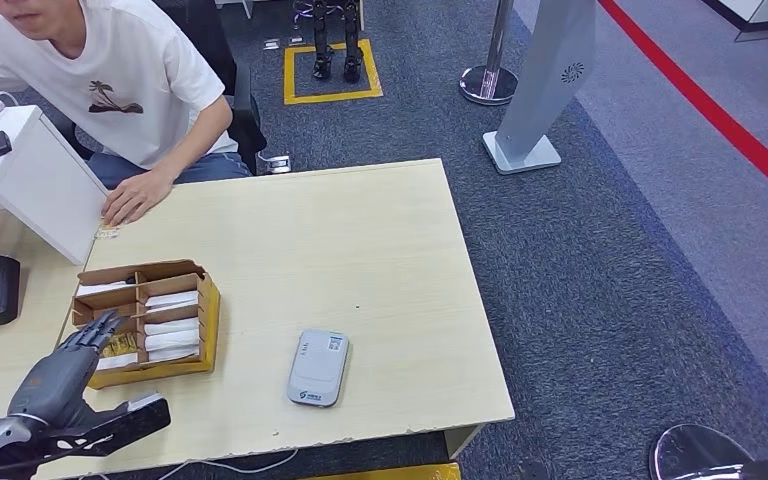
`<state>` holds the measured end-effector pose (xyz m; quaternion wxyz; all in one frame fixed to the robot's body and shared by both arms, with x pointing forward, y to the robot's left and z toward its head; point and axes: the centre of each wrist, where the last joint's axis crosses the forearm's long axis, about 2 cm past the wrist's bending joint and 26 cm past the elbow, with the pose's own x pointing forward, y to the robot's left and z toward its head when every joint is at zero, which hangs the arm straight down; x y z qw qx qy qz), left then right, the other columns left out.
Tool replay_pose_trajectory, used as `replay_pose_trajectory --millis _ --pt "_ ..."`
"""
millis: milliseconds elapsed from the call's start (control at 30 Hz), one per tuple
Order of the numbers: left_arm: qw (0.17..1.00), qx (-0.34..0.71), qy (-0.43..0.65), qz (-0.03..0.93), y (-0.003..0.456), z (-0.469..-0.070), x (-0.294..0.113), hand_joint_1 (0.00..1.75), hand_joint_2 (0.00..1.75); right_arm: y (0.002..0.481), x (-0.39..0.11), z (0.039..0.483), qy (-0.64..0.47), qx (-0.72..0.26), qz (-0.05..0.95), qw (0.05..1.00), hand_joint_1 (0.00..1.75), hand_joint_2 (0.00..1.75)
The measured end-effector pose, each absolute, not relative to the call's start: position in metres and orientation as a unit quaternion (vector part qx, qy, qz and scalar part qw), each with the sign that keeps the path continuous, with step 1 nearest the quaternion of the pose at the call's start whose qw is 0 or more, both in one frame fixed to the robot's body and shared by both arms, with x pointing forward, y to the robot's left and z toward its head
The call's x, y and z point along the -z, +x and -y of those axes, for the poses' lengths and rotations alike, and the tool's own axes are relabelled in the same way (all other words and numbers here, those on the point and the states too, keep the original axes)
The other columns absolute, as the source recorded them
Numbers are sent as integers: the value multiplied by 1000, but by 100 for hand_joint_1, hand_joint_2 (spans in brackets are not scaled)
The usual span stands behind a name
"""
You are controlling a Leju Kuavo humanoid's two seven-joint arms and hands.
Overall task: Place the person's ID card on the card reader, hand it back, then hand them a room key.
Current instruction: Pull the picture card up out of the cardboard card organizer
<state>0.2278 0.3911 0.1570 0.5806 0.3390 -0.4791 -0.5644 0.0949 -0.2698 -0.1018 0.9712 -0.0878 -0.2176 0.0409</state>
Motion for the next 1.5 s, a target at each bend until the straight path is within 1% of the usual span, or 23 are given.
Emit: replay_pose_trajectory --millis 1500 --pt "589 548 308 508 233 -369 -146 0 175 95 102 270 -88 -45 221 970 0 0"
